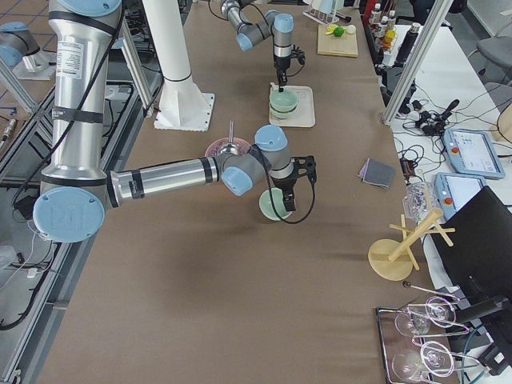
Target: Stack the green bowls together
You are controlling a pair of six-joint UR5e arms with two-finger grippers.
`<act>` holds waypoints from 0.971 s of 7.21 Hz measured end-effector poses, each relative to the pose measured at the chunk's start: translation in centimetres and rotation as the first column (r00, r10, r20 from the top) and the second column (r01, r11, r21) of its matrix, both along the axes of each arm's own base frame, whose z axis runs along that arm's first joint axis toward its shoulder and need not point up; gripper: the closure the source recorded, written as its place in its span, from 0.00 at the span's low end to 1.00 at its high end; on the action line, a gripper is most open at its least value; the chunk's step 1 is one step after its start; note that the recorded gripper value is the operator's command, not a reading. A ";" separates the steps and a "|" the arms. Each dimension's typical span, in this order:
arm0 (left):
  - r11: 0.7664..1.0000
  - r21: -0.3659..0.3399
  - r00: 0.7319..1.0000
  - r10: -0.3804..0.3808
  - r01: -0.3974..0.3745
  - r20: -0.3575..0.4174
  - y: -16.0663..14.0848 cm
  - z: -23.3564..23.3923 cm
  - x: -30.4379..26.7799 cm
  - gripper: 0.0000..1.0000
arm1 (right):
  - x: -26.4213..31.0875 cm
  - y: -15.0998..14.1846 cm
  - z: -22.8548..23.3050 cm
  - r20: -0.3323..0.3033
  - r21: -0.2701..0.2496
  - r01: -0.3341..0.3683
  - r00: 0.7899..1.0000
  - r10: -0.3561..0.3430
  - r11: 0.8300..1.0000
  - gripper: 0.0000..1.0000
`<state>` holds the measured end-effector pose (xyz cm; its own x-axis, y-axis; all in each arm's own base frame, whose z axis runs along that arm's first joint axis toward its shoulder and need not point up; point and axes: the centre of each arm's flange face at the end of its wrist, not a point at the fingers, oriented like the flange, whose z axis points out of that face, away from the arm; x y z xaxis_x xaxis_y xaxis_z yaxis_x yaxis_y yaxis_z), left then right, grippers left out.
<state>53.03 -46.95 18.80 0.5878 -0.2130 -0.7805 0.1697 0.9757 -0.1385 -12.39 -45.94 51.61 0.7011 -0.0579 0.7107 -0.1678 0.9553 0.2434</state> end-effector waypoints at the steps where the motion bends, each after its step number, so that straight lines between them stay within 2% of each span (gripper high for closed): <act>1: 1.000 0.002 1.000 -0.003 0.003 0.003 -0.1 0.1 0.0 1.00 | 0.0 0.0 0.0 0.000 0.000 0.000 1.000 0.000 1.000 0.00; 7: 1.000 0.005 1.000 -0.012 0.012 0.023 -0.3 1.1 0.8 1.00 | 0.0 0.0 0.0 0.000 0.000 0.000 1.000 0.000 1.000 0.00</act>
<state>53.79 -47.25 19.87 0.6026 -0.2165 -0.7681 0.1847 0.9742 -0.1297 -12.36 -45.92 51.64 0.7014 -0.0573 0.7105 -0.1681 0.9553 0.2430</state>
